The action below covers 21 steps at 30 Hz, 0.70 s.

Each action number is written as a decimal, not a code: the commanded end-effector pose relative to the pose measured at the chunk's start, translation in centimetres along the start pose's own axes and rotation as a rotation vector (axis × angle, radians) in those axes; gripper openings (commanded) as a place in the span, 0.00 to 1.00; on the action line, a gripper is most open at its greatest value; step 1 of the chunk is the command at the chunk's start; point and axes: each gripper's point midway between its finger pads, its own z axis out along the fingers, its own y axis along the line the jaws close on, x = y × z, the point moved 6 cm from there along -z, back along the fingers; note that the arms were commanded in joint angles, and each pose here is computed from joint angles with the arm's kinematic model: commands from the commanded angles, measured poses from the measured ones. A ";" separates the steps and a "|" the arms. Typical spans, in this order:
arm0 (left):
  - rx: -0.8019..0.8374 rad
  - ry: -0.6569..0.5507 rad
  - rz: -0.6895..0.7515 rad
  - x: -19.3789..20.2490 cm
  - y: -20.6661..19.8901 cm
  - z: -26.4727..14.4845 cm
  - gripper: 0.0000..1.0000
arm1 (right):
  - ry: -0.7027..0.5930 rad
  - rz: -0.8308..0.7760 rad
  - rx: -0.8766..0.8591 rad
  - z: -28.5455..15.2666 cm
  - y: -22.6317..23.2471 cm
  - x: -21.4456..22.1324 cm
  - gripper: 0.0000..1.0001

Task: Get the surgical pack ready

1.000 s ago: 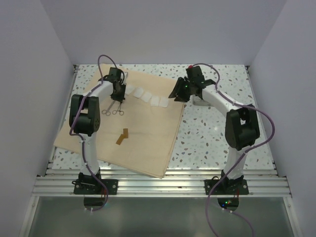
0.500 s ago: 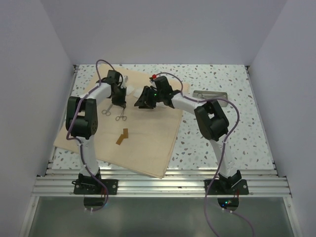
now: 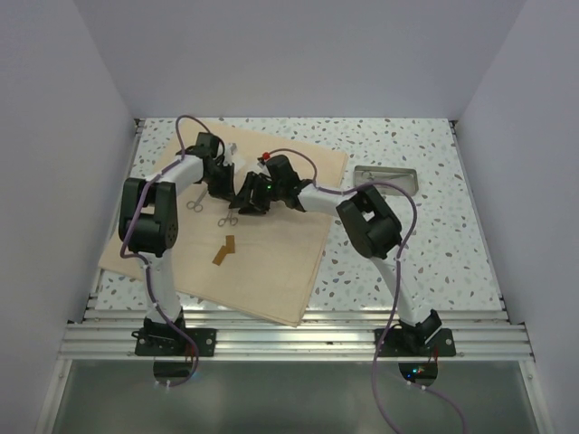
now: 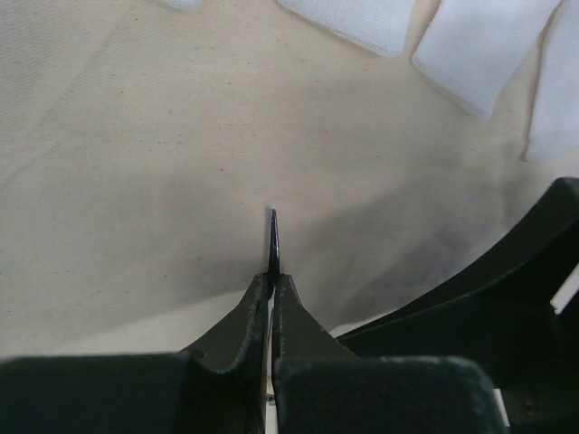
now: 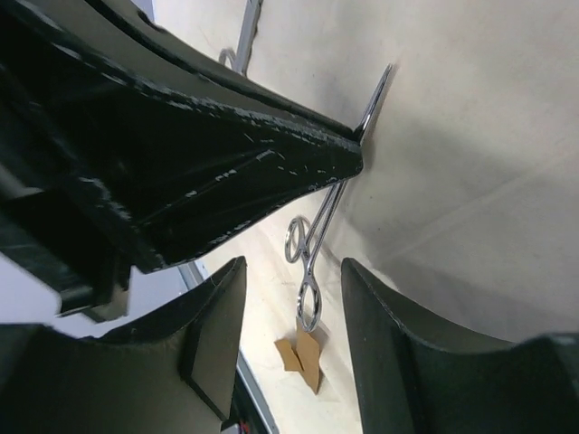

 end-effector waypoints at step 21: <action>0.129 -0.267 -0.056 -4.9 -2.0 -8.0 0.51 | -0.011 0.053 0.012 -0.7 1.9 0.2 0.00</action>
